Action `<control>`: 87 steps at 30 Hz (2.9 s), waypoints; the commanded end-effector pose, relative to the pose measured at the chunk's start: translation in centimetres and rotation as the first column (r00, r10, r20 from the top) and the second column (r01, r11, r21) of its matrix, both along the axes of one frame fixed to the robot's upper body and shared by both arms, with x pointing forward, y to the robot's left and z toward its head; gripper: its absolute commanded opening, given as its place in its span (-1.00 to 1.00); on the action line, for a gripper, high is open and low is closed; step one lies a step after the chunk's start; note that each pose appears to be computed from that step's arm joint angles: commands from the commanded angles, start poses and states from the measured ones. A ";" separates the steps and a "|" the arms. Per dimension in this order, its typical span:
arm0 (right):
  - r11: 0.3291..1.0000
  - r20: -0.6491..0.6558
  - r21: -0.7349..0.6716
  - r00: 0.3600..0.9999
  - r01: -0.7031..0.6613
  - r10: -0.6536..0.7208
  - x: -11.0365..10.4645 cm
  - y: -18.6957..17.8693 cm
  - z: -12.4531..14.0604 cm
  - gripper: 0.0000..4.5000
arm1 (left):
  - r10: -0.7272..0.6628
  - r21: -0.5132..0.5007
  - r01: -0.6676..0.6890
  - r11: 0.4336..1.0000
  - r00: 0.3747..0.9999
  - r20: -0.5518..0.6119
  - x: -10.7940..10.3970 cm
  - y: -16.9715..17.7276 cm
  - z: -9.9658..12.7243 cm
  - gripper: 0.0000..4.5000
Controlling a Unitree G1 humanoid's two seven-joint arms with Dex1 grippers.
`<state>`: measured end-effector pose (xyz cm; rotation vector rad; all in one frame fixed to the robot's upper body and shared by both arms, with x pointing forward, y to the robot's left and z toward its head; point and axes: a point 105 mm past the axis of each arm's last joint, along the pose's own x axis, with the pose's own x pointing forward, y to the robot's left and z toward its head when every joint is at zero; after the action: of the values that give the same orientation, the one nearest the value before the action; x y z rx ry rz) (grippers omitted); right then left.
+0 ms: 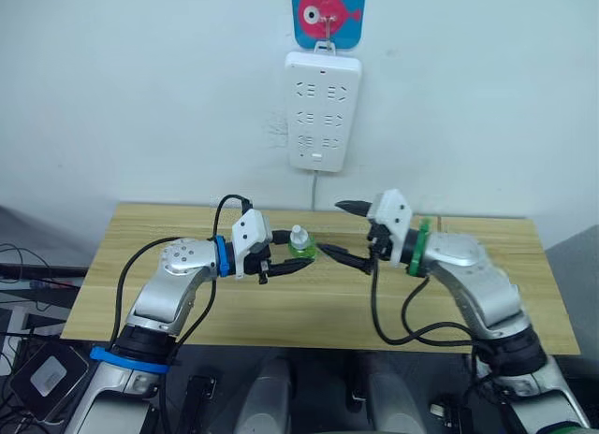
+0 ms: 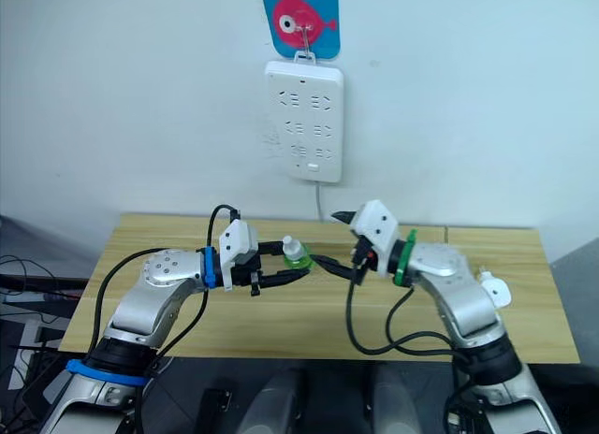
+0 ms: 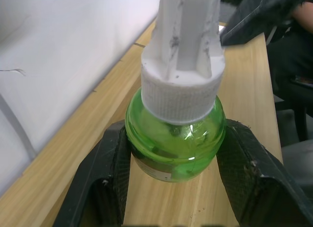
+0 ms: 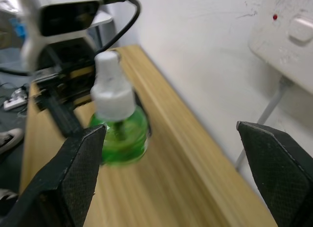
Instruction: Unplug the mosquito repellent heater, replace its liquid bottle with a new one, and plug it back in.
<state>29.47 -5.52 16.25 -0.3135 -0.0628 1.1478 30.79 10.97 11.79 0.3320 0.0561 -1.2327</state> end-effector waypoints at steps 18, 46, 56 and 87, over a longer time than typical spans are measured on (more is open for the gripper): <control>0.995 0.075 0.083 0.995 0.053 -0.060 2.0 4.9 1.0 0.98 | -0.041 -0.011 0.041 0.999 0.998 0.047 0.1 -0.7 1.1 -0.02; 0.976 -0.078 0.190 0.989 -0.110 0.127 -1.7 5.5 2.5 0.46 | -0.057 0.010 0.057 0.998 0.997 0.049 0.2 -0.6 1.0 -0.02; 0.980 -0.059 0.170 0.992 -0.100 0.112 -0.8 6.0 2.2 0.05 | -0.059 0.008 0.059 0.998 0.997 0.046 0.1 -0.8 0.9 -0.02; 0.751 0.017 0.289 0.781 0.594 -0.625 5.9 -7.2 -0.9 -0.88 | 0.043 -0.086 -0.033 0.996 0.992 0.116 0.4 -0.8 3.4 -0.02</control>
<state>35.24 -11.79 14.56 -0.1267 -0.1341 0.5073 31.66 10.48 13.82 0.3336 -0.0423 -1.1666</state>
